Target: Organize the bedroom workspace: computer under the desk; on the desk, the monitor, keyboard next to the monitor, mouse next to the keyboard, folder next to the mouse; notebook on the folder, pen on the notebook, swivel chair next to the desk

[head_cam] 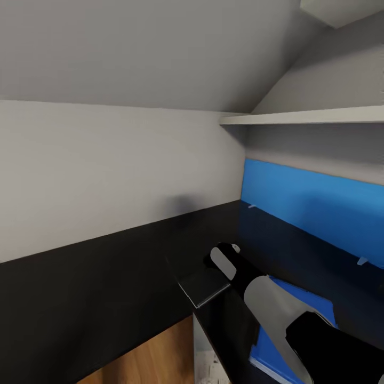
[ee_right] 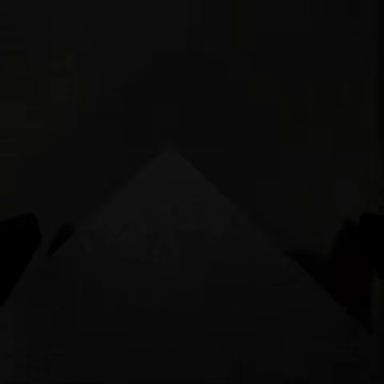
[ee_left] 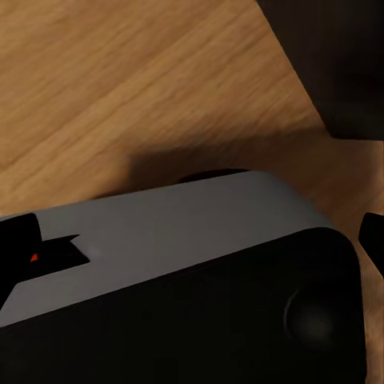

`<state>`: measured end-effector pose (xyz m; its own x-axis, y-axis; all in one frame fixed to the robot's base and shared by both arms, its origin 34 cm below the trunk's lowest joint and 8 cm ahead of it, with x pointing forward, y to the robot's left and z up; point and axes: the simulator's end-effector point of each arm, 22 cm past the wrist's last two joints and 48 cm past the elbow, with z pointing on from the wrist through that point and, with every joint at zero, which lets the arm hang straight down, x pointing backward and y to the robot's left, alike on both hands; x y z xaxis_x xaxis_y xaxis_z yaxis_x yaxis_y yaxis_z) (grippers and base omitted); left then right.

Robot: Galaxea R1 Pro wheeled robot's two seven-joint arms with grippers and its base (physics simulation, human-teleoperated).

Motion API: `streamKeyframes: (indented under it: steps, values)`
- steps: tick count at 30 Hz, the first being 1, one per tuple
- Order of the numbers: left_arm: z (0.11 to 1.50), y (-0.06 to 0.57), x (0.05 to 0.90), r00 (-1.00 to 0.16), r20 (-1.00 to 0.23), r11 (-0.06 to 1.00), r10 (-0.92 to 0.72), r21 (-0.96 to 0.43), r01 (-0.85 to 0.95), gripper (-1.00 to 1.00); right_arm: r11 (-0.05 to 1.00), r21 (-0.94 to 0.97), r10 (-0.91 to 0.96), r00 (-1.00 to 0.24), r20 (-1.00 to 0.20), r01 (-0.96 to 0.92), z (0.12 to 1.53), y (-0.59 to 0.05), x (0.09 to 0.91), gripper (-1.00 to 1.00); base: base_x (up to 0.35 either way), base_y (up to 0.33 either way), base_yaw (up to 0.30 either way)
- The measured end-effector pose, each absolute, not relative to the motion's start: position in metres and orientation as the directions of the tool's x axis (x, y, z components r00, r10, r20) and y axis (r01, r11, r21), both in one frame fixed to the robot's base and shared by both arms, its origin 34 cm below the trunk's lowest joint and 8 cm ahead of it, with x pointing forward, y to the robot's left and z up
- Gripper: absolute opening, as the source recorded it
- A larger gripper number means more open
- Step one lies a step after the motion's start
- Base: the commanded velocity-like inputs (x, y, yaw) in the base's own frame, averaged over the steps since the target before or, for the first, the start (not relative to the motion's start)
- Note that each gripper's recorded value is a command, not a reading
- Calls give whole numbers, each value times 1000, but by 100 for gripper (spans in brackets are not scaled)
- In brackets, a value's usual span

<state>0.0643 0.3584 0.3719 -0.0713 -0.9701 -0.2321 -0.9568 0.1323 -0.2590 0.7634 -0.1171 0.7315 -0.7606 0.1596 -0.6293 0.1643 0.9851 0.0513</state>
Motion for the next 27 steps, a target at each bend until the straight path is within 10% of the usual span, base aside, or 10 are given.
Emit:
streamKeyframes:
  steps: [27]
  values:
    - [371, 358, 50, -71, -231, 126, -970, -231, -965, 100, 986, 36, 149, -761, -632, 162, 731, -120, 763, 100, -75, 48, 0]
